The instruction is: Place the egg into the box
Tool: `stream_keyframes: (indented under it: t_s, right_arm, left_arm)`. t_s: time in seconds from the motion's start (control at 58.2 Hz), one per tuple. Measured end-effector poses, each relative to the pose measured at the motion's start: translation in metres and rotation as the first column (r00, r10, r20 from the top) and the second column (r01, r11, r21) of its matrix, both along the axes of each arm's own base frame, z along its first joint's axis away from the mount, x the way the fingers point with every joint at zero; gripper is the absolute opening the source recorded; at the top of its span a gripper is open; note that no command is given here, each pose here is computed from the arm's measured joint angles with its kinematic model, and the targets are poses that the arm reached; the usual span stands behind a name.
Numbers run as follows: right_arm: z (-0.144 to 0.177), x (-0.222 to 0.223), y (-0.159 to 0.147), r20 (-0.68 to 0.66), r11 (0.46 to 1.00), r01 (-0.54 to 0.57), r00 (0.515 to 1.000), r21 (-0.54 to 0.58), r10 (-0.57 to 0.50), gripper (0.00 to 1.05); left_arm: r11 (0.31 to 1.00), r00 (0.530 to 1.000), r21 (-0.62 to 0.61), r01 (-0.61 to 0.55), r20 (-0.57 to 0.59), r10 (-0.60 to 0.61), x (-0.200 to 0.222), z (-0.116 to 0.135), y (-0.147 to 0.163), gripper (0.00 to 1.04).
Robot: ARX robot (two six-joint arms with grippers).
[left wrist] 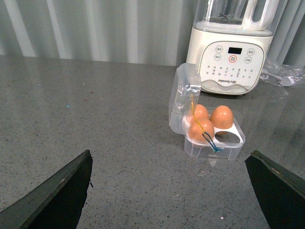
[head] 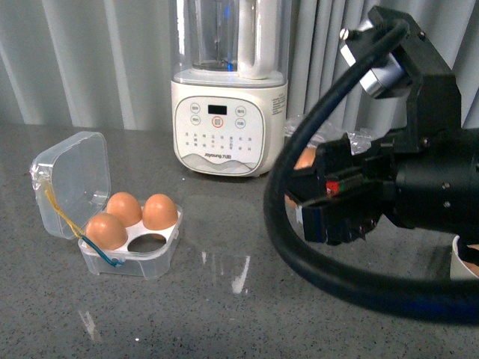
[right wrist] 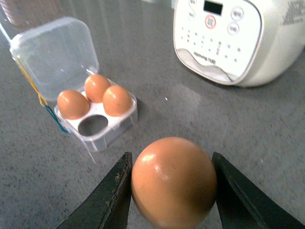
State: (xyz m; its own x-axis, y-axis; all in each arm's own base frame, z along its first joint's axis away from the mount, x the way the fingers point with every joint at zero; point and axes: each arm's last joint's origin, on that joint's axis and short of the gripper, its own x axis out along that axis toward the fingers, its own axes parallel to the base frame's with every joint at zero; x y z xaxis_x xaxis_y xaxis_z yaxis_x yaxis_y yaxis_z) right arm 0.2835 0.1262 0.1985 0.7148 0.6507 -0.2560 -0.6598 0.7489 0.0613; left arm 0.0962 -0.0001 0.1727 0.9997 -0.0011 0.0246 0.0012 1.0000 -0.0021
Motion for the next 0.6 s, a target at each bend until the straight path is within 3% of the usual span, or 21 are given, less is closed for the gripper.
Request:
stream_keyframes:
  t_s: [0.361, 0.602]
  right_arm:
    - [0.002, 0.043, 0.037, -0.017, 1.0, -0.021, 1.0, 0.016, 0.021, 0.42]
    - [-0.008, 0.058, 0.07, -0.022, 0.995, -0.102, 0.994, 0.021, 0.103, 0.42]
  left_arm:
    - [1.0, 1.0, 0.0, 0.0, 0.0, 0.0, 0.0, 0.0, 0.0, 0.98]
    - [1.0, 1.0, 0.0, 0.0, 0.0, 0.0, 0.0, 0.0, 0.0, 0.98]
